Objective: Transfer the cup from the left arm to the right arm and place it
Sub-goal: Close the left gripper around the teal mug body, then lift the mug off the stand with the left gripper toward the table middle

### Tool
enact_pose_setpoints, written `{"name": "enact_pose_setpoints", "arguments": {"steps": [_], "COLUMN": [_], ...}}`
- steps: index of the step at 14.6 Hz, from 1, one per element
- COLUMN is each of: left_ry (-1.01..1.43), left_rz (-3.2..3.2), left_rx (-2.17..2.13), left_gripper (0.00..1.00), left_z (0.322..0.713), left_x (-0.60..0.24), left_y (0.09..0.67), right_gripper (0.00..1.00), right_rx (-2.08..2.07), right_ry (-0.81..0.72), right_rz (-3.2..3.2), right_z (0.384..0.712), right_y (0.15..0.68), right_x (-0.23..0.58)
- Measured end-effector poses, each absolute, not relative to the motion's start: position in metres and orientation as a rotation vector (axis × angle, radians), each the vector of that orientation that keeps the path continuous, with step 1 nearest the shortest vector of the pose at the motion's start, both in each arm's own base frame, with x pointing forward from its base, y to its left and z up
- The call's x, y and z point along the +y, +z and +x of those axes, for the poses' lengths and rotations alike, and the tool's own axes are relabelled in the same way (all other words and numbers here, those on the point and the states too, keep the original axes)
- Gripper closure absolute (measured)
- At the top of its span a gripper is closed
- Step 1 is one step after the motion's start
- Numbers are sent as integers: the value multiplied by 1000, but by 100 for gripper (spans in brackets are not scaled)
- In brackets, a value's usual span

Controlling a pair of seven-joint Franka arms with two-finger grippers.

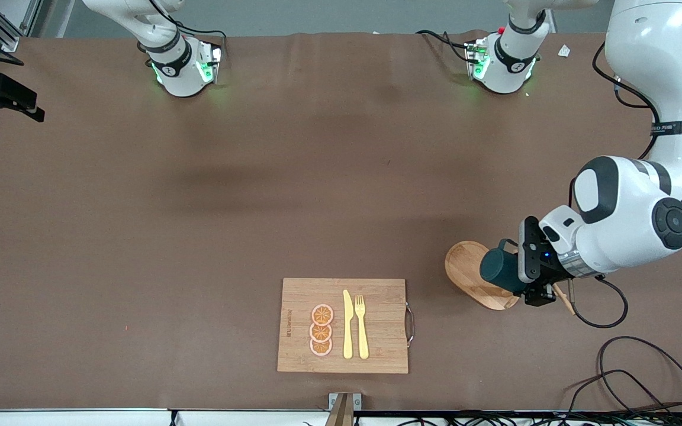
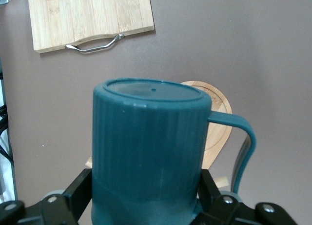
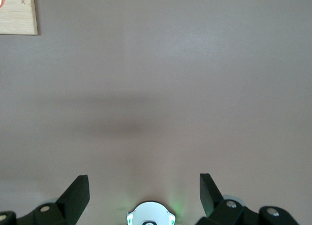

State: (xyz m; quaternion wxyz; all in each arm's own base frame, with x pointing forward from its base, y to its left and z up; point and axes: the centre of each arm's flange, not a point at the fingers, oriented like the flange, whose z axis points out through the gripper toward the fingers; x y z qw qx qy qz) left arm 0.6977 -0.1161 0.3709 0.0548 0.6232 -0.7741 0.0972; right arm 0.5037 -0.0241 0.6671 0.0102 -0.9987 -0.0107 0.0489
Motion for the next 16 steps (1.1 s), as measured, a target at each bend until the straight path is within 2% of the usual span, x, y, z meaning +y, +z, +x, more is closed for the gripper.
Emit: {"name": "enact_pose_setpoints", "arguments": {"steps": [3, 16], "left_ry": [298, 349], "left_rz": [1875, 1854], "left_rx": [-2366, -2375], "left_gripper": [13, 13], "left_z": [698, 695], "left_x": [-116, -152], "left_y": [371, 403], "right_gripper": [0, 0], "right_rx": [-33, -32], "right_ry": [153, 153], "right_rz": [-3117, -3117], "right_z": [504, 504], "right_y": [667, 667], "right_x": [-24, -25]}}
